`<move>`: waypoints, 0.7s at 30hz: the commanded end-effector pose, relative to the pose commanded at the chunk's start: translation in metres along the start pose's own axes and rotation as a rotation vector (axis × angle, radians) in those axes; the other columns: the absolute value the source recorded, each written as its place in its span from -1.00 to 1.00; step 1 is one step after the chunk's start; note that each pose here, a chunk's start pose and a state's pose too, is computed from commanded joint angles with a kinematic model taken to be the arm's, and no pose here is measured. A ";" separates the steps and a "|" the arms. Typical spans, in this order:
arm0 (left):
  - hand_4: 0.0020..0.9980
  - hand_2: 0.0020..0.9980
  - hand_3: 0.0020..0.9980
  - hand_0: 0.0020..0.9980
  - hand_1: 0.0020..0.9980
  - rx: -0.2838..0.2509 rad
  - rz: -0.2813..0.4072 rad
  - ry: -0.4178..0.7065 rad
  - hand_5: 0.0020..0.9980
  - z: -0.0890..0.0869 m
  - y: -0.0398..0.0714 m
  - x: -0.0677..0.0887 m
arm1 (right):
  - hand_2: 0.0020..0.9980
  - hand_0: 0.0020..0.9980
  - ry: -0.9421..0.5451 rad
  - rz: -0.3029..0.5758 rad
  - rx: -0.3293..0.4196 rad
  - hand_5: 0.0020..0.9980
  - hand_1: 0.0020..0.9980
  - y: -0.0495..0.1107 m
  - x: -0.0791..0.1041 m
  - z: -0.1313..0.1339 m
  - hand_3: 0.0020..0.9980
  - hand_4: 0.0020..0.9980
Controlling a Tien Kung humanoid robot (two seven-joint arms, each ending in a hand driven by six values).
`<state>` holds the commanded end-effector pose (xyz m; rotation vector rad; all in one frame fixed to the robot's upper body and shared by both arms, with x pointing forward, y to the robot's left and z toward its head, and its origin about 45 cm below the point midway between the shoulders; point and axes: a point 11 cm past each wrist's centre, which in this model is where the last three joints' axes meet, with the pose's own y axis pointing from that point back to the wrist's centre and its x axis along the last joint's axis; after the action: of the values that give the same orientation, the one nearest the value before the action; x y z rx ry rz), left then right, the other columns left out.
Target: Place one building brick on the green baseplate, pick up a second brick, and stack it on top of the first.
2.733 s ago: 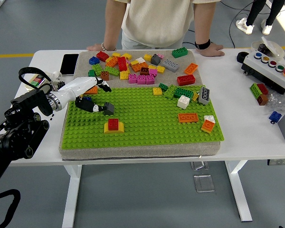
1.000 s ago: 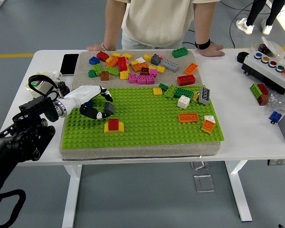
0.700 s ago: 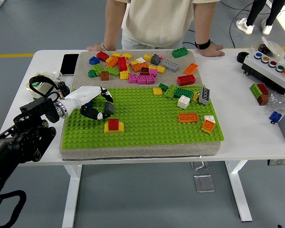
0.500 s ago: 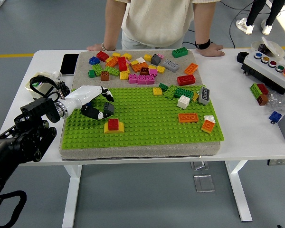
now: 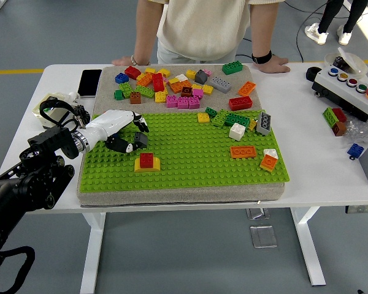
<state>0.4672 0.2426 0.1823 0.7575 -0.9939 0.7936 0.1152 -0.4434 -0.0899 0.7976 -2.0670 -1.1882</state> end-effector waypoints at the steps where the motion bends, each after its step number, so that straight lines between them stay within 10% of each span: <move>1: 0.27 0.20 0.15 0.50 0.34 -0.001 0.000 -0.001 -1.00 0.000 0.000 0.000 | 0.38 0.46 0.000 0.000 0.000 -0.05 0.28 0.000 0.000 0.000 0.25 0.85; 21: 0.39 0.24 0.19 0.52 0.43 -0.007 -0.038 0.036 -0.93 -0.002 0.002 -0.005 | 0.38 0.46 -0.006 -0.002 0.000 -0.05 0.28 0.000 0.000 0.000 0.25 0.85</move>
<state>0.4650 0.2439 0.1777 0.7520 -0.9466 0.7680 0.1152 -0.4429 -0.0901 0.7966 -2.0710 -1.1931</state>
